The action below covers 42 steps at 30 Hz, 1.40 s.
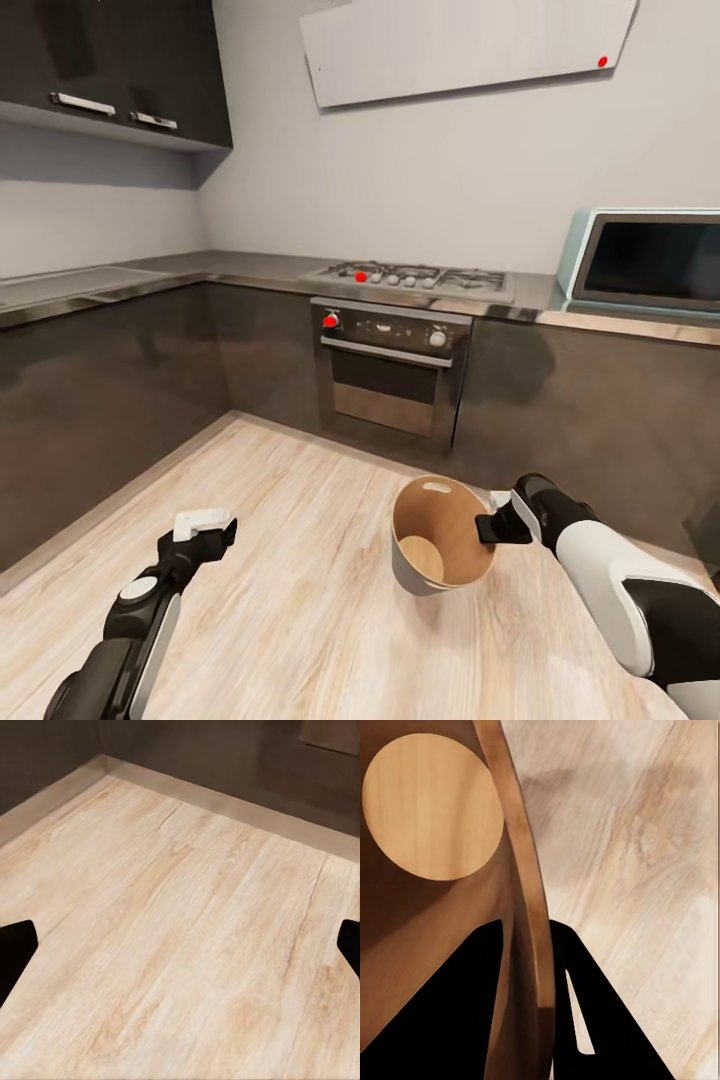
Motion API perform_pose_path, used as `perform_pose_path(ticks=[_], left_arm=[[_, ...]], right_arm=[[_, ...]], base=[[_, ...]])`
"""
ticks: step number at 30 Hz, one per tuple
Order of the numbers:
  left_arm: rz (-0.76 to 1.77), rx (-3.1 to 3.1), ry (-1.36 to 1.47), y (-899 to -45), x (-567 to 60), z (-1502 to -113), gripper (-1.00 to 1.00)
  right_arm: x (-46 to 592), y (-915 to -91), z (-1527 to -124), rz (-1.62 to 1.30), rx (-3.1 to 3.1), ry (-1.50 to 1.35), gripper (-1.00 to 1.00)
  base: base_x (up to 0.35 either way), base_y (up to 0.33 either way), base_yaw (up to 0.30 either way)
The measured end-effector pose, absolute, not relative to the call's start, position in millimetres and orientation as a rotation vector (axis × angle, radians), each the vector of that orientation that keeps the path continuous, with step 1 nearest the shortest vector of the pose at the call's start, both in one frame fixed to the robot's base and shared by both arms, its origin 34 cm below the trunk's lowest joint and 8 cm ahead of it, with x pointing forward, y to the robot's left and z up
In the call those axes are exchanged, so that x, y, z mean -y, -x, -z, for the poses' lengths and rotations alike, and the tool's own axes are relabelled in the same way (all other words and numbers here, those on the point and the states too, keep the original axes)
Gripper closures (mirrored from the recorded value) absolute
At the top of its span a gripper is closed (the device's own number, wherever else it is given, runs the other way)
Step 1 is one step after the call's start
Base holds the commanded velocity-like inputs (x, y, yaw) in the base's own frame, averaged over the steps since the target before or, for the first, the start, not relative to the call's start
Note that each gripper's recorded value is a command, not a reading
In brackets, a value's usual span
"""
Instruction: Put the three can of soda from the living room inside the tash can in the kitchen.
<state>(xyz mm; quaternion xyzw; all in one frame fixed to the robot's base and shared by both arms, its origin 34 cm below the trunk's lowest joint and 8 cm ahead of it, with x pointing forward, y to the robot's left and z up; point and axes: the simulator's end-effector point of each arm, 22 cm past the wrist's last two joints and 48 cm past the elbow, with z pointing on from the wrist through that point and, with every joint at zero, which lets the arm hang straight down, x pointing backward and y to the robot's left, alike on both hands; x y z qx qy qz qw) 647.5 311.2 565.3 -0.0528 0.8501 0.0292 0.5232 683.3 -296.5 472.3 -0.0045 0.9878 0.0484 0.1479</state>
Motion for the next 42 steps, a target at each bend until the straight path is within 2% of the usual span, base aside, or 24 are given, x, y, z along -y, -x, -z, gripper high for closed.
perform_pose_path(ticks=[42], left_arm=[[-0.085,-2.027,0.132,-661,-313,-617,-1.00]], right_arm=[[287,-695,-560,-0.165,-2.875,0.005,1.00]], base=[[0.000,0.000,0.000]])
